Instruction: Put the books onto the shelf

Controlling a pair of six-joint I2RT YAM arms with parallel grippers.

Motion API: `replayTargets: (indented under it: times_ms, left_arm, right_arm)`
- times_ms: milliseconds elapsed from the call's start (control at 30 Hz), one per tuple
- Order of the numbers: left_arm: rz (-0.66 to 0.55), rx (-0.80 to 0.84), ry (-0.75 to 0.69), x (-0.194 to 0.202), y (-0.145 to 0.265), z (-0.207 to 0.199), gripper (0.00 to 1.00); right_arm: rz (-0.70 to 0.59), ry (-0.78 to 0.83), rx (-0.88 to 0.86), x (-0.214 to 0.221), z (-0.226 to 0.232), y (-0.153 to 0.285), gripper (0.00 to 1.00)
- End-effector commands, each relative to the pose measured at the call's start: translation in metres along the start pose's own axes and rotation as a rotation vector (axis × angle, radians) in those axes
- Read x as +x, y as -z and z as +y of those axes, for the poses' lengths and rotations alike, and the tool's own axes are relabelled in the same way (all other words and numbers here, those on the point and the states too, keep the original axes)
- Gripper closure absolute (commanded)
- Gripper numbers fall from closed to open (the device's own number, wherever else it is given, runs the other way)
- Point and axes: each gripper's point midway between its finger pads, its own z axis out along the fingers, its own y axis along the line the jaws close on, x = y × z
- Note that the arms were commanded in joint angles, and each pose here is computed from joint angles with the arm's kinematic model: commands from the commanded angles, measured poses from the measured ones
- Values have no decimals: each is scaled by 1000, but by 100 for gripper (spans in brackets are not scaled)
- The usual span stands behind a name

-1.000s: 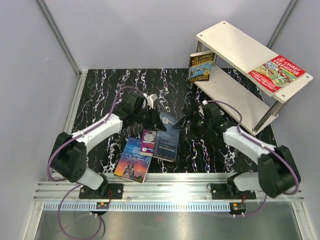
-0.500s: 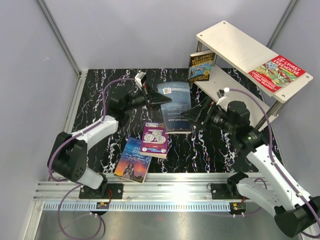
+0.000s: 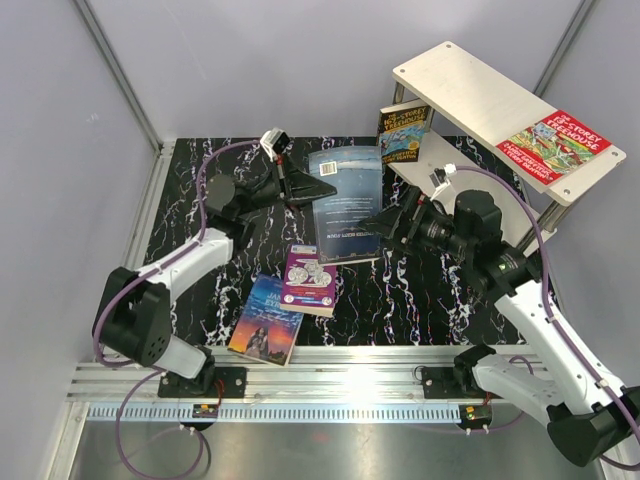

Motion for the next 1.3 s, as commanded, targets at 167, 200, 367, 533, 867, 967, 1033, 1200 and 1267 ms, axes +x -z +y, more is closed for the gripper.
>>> replayTargets:
  times_ms: [167, 200, 367, 533, 867, 967, 1033, 1200, 1267]
  left_arm:
    - [44, 300, -73, 40, 23, -68, 100]
    - [2, 355, -38, 33, 27, -71, 100]
    - [23, 344, 40, 32, 22, -57, 100]
    - [48, 331, 24, 33, 17, -55, 100]
    - [74, 209, 11, 33, 9, -29, 100]
    - [87, 172, 8, 32, 5, -27, 68]
    - [105, 132, -72, 35, 2, -30, 41]
    - [76, -117, -152, 27, -2, 3, 1]
    - [60, -236, -125, 26, 3, 11, 1]
  right_arm:
    - [-58, -50, -229, -14, 49, 6, 0]
    - [-60, -55, -262, -14, 55, 9, 0]
    - [-49, -58, -320, -10, 65, 16, 0]
    - [-75, -50, -322, -13, 69, 25, 22]
    - [-104, -41, -182, 0, 43, 46, 100]
    - [-115, -22, -152, -6, 48, 51, 100]
    - [-173, 44, -84, -23, 59, 66, 100]
    - [-484, 252, 132, -108, 97, 121, 100]
    - [-556, 299, 201, -127, 103, 138, 100]
